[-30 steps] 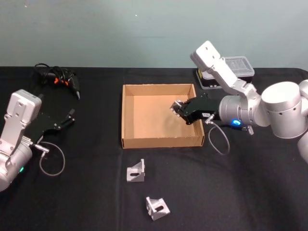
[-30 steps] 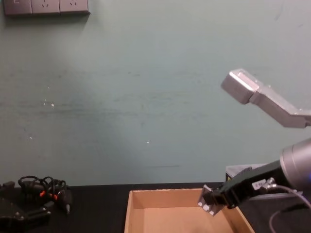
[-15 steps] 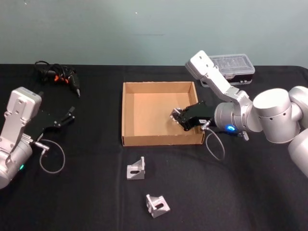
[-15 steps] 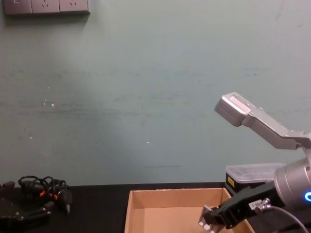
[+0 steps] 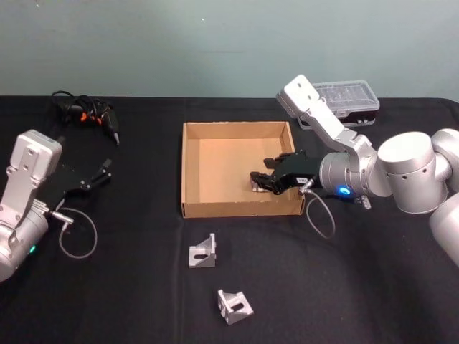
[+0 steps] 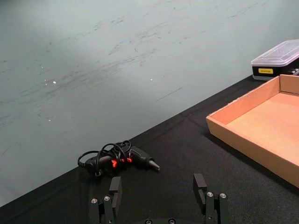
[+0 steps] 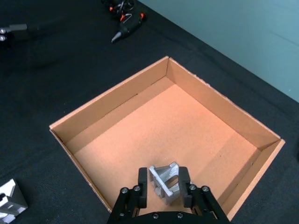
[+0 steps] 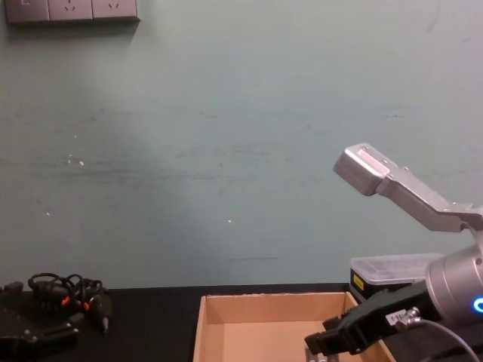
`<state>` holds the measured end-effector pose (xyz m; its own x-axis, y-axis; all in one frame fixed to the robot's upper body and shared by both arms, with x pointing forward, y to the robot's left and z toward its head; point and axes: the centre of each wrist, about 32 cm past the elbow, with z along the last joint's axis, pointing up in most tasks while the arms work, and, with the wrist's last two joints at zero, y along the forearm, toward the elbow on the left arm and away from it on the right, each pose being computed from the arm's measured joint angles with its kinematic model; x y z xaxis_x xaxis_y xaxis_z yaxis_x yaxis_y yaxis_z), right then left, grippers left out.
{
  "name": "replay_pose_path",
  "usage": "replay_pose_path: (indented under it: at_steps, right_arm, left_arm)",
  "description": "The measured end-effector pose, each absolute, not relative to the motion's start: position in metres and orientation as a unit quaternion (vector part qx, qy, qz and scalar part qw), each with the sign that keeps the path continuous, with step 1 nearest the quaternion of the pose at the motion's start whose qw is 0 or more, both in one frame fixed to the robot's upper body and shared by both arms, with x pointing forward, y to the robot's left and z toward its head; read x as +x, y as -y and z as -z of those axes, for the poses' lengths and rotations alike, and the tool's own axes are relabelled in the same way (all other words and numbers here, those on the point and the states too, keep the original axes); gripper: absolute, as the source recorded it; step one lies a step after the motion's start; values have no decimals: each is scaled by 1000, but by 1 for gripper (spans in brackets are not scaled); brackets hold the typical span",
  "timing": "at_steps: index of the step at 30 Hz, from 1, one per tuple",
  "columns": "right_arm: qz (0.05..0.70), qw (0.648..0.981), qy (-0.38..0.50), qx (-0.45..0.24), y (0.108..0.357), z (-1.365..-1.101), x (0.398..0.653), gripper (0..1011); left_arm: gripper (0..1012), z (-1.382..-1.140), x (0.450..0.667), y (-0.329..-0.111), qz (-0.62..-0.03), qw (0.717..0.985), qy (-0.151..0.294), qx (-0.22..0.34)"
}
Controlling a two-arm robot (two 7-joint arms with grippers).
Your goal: Use one hand to pick up the angle iron from the table and place it into the box.
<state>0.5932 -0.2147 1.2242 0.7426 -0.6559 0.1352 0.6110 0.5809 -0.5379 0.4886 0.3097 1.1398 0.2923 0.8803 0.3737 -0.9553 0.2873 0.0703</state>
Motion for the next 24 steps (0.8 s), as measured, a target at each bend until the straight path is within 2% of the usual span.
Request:
replay_pose_path:
  at_steps: [2,3,9,11,15,16,21,24]
  right_arm:
    - [358,889,-37,-285,215,-1226,593,436]
    - [359,889,-35,-281,216,-1227,592,497]
    - [362,891,-25,-272,220,-1233,589,658]
    - [361,893,-14,-269,223,-1238,586,758]
    - [352,897,4,-268,228,-1246,580,867]
    - [352,897,4,-268,228,-1246,580,867]
    - [328,905,33,-270,238,-1260,570,1004]
    - [308,910,48,-274,245,-1268,564,1004]
  left_arm:
    - [1000,-1140,489,-310,-580,791,132,141]
    - [1000,-1140,489,-310,-580,791,132,141]
    - [1000,-1140,489,-310,-580,791,132,141]
    - [1000,-1140,489,-310,-580,791,132,141]
    - [1000,-1140,489,-310,-580,791,132,141]
    - [1000,-1140,489,-310,-580,791,132,141]
    - [1000,-1140,489,-310,-580,791,132,141]
    - [1000,-1140,489,-310,-580,791,132,141]
